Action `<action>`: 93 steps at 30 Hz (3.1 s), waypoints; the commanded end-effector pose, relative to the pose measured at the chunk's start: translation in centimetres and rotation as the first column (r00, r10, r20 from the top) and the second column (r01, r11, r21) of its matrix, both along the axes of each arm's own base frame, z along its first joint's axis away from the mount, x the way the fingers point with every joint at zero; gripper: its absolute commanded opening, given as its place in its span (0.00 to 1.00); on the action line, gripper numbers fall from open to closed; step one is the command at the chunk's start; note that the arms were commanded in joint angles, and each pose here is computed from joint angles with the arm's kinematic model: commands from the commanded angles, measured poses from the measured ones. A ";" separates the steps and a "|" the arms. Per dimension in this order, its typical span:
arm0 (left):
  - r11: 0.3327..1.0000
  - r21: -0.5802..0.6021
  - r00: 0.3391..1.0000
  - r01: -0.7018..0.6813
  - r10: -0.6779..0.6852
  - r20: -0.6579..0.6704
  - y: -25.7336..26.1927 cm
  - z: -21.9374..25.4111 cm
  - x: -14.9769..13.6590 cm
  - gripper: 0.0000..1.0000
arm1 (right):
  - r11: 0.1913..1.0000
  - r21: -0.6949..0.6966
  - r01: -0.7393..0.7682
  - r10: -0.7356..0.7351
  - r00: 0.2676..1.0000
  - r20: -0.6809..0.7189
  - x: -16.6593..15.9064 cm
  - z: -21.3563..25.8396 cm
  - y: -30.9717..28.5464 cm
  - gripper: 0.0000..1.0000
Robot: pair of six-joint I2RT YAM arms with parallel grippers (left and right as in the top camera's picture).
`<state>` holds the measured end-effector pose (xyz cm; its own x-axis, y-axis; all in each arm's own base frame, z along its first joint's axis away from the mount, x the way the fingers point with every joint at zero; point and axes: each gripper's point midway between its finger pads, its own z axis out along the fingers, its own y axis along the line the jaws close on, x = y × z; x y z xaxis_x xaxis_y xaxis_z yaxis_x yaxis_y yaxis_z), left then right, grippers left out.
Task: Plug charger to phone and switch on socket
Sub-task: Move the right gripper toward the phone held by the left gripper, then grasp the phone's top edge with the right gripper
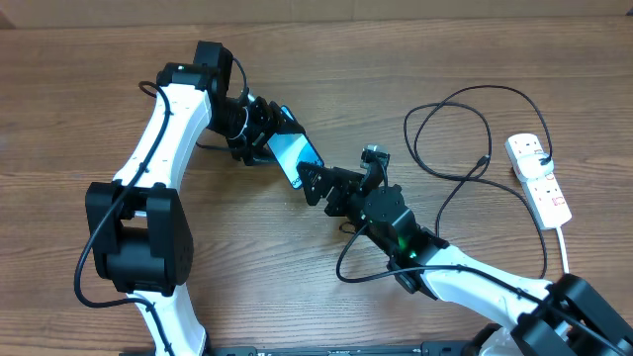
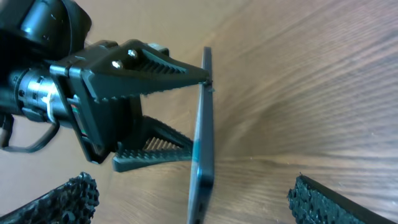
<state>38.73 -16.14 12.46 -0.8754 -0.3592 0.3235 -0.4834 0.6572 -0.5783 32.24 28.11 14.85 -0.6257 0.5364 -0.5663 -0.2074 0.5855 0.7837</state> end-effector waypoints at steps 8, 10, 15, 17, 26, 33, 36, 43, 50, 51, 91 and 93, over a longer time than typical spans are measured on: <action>0.997 -0.072 1.000 -0.021 0.021 0.002 -1.0 1.4 0.7 0.43 | 0.999 0.041 0.024 -0.025 0.999 0.021 1.0 -0.3 0.7 0.88; 0.997 -0.072 1.000 -0.018 0.018 -0.001 -1.2 1.4 0.6 0.43 | 0.998 0.060 0.027 -0.029 0.999 0.041 1.2 0.4 0.7 0.86; 0.997 -0.074 1.000 0.002 -0.002 0.009 -2.2 1.5 0.5 0.43 | 0.997 0.068 0.037 -0.041 0.998 0.054 1.4 0.8 0.6 0.82; 0.997 -0.073 1.000 0.011 -0.010 0.008 -2.6 1.5 0.3 0.43 | 0.997 0.067 0.038 -0.041 0.998 0.054 1.4 0.8 0.6 0.82; 0.996 -0.077 0.999 0.052 -0.051 0.006 -4.6 1.5 -0.6 0.43 | 0.996 0.062 0.059 -0.062 0.996 0.058 1.6 0.7 0.3 0.74; 0.993 -0.084 0.997 0.083 -0.082 0.015 -6.4 1.6 -1.1 0.42 | 0.996 0.035 0.078 -0.079 0.996 0.036 1.7 -0.1 -0.1 0.64; 0.992 -0.086 0.996 0.090 -0.089 0.022 -7.1 1.7 -1.1 0.43 | 0.995 0.016 0.099 -0.099 0.995 0.025 1.8 -0.6 -0.4 0.61; 0.992 -0.082 0.995 0.098 -0.096 0.030 -7.4 1.7 -1.1 0.44 | 0.995 0.017 0.096 -0.097 0.995 0.025 1.8 -0.6 -0.4 0.52; 0.990 -0.070 0.991 0.125 -0.121 0.052 -7.2 1.5 -1.2 0.44 | 0.995 0.007 0.097 -0.097 0.995 0.017 1.7 -0.9 -0.5 0.45; 0.989 -0.070 0.991 0.127 -0.123 0.055 -7.2 1.5 -1.2 0.44 | 0.995 0.002 0.097 -0.097 0.995 0.013 1.7 -1.0 -0.5 0.43; 0.987 -0.018 0.984 0.158 -0.156 0.084 -6.0 0.8 -1.2 0.49 | 0.997 -0.012 0.072 -0.072 0.997 -0.015 1.3 -1.7 -0.2 0.09; 0.987 -0.018 0.984 0.158 -0.156 0.084 -6.0 0.8 -1.2 0.50 | 0.997 -0.012 0.072 -0.072 0.997 -0.015 1.3 -1.7 -0.2 0.09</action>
